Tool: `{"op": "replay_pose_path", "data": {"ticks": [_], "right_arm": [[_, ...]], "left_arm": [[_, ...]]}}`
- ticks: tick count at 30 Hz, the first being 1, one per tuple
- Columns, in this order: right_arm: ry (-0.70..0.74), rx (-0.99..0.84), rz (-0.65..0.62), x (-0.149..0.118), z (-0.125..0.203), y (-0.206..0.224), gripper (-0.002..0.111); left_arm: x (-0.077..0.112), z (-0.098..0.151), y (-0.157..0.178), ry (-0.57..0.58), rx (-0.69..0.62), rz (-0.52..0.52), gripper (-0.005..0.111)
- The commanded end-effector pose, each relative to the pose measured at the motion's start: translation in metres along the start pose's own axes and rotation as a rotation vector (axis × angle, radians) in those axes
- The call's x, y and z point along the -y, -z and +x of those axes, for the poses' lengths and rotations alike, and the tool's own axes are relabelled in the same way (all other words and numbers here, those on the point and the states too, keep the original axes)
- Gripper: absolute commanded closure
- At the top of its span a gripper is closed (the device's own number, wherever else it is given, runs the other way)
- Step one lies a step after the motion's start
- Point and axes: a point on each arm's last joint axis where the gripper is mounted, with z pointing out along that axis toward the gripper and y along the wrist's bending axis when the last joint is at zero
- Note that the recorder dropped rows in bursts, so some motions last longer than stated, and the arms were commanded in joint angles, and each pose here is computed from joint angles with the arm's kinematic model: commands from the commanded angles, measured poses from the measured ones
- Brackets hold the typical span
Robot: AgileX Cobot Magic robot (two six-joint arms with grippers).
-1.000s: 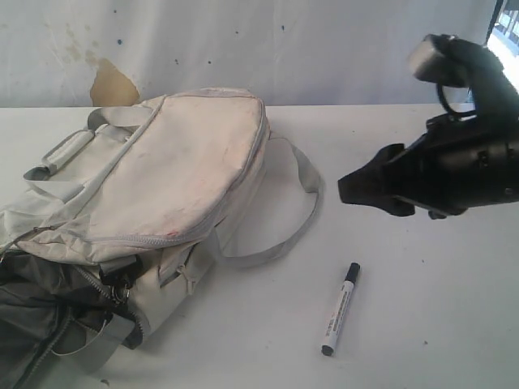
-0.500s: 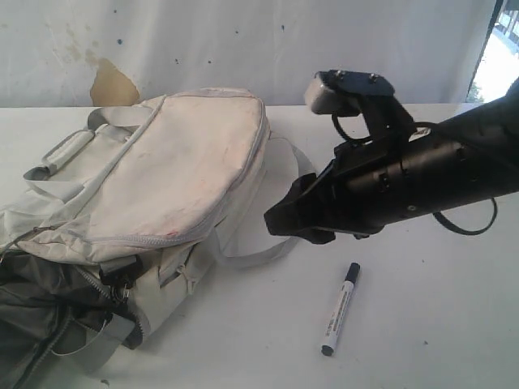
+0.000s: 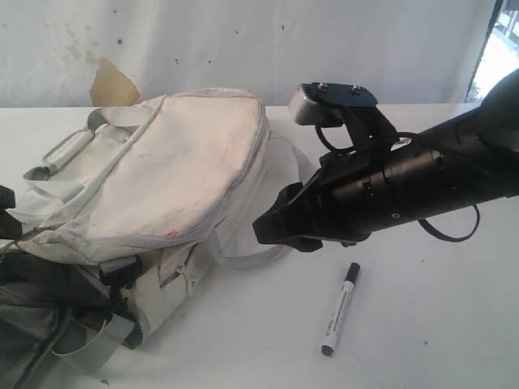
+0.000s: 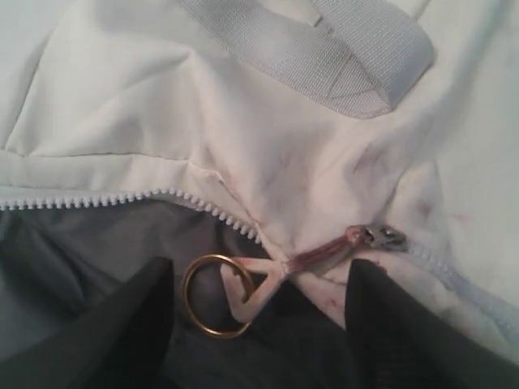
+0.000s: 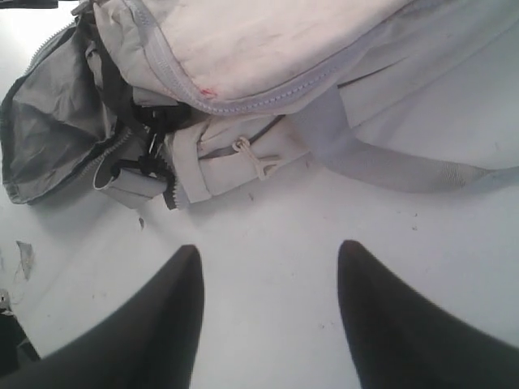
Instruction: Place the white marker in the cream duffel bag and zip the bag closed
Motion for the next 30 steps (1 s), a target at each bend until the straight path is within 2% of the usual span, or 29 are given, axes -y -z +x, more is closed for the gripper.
{"op": "replay_pose_path", "data": {"ticks": [1,4,6,10,13,17,30], "right_arm": [[0.009,0.029,0.008,0.000,-0.004,0.001,0.060],[0.009,0.040,0.018,0.001,-0.006,0.001,0.060],[0.009,0.049,0.025,0.001,-0.006,0.001,0.060],[0.009,0.056,0.030,0.002,-0.007,0.001,0.060],[0.009,0.058,0.032,0.002,-0.007,0.001,0.061],[0.009,0.058,0.032,0.002,-0.007,0.001,0.061],[-0.031,0.041,0.041,0.006,-0.006,-0.007,0.061]], "left_arm": [[-0.001,-0.002,-0.007,-0.037,-0.009,0.004,0.041],[-0.003,-0.002,-0.016,-0.112,-0.029,0.021,0.041],[-0.001,-0.002,-0.021,-0.196,-0.029,0.055,0.046],[-0.002,0.000,-0.029,-0.313,-0.049,0.083,0.068],[-0.003,-0.002,-0.030,-0.324,-0.033,0.066,0.086],[-0.001,0.002,-0.029,-0.324,-0.065,0.100,0.107],[0.024,-0.002,-0.005,-0.323,-0.347,0.316,0.107]]}}
